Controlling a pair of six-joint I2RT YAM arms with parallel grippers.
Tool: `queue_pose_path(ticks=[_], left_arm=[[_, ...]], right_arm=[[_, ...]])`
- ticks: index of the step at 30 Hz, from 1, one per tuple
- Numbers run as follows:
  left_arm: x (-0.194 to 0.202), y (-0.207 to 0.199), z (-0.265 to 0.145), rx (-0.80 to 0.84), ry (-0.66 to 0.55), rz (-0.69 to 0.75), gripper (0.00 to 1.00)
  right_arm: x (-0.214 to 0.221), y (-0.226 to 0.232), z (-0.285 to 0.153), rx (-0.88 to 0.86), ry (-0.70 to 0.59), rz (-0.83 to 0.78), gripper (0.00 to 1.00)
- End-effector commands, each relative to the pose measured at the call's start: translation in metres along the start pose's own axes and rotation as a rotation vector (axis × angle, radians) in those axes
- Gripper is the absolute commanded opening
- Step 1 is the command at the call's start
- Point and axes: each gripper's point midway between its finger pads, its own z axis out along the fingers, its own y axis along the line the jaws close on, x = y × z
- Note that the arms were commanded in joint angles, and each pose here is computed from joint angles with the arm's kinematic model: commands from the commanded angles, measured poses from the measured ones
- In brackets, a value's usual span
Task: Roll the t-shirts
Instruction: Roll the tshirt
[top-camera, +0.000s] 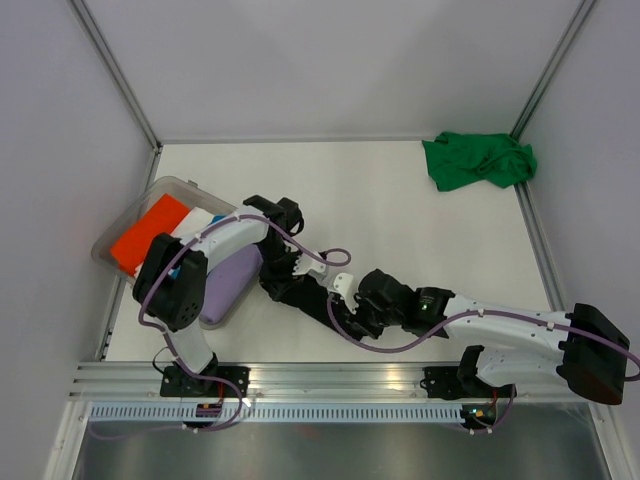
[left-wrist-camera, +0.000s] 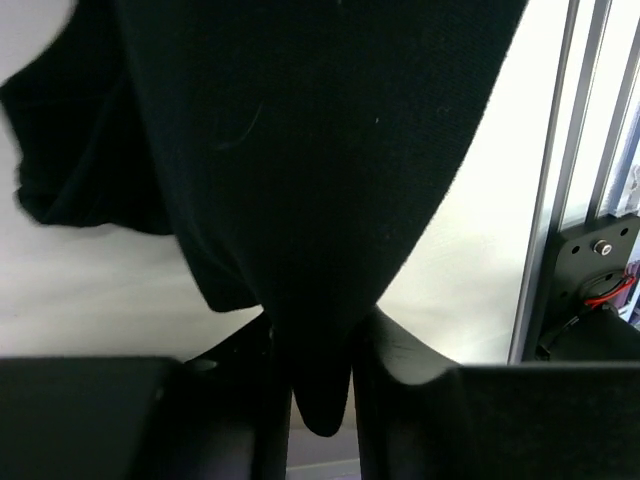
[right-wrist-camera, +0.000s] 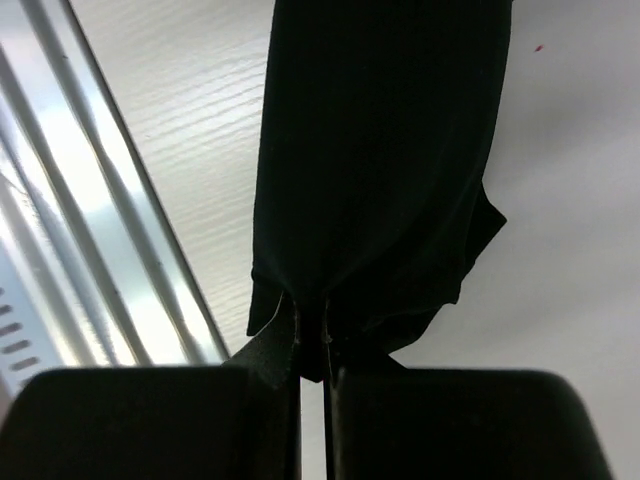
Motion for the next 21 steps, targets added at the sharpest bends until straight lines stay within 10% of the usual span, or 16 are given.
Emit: queue_pose_path(ticks=[1, 21], left_arm=[[-0.024, 0.005, -0.012, -0.001, -0.099, -0.048, 0.41], [-0.082, 0.045, -0.007, -0.009, -0.394, -0.408, 0.56]], right_arm=[[-0.029, 0.027, -0.005, -0.121, -0.099, 0.198, 0.0], [0.033, 0.018, -0.026, -0.284, -0.311, 1.013, 0.0]])
